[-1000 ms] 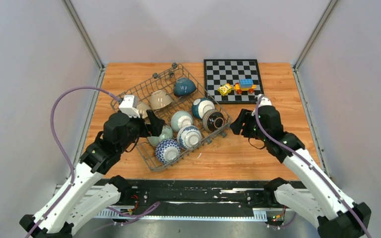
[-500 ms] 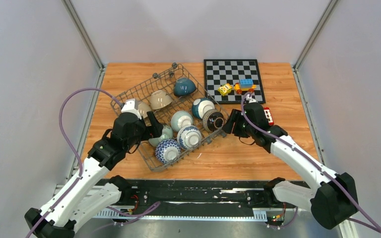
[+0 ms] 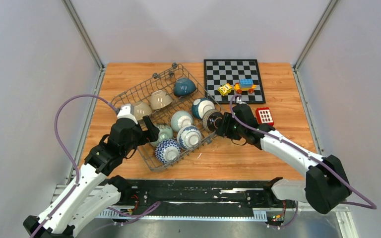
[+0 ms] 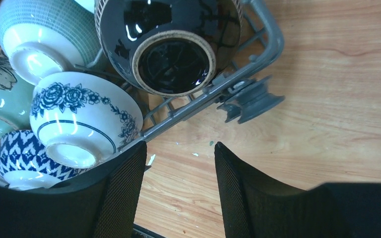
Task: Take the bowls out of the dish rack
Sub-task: Adjust the dish rack at the center of the board.
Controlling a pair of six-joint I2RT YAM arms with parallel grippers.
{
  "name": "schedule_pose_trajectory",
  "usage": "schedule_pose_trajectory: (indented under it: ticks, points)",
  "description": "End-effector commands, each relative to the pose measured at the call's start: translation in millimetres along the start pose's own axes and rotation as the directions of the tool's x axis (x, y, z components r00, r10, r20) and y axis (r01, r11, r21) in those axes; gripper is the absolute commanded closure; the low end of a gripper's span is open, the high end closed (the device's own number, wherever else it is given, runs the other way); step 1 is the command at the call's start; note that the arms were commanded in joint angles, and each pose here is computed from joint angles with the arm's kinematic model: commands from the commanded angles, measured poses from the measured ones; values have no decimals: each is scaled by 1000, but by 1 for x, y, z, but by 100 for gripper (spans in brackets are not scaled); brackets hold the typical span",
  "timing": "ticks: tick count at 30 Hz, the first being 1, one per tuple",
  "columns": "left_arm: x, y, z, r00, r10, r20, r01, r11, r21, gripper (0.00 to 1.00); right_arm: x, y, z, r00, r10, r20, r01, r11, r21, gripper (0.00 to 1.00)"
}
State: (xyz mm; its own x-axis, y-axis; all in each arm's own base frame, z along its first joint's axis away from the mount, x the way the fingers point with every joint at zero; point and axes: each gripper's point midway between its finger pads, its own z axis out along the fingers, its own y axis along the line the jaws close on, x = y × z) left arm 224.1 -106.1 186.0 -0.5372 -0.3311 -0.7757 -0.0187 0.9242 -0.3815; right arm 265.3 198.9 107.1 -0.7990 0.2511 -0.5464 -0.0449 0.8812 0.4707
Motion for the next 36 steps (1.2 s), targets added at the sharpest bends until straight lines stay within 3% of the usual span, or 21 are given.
schedule_pose_trajectory:
  ticks: [1,18,29,31,34,36]
  points:
    - [2,3,-2,1000,-11,-3,11,1000,-6,0,5,13,7,1000,-5,-14,5,1000,-6,45]
    - [6,1,0,1000,14,-25,-14,1000,12,0,12,-27,8,999,-32,-27,35,990,137,76]
    - [14,-22,9,996,36,-77,-27,993,116,0,-2,-45,3,999,-31,-21,35,985,169,87]
    - [13,-26,8,996,42,-77,-31,990,137,0,-8,-37,-3,1000,-28,4,27,990,140,81]
    - [10,-29,6,997,48,-65,-37,987,153,0,-17,-24,-18,997,-57,51,52,994,93,54]
    - [8,-29,5,997,54,-60,-44,987,156,0,-20,-15,-26,994,-87,68,82,994,71,41]
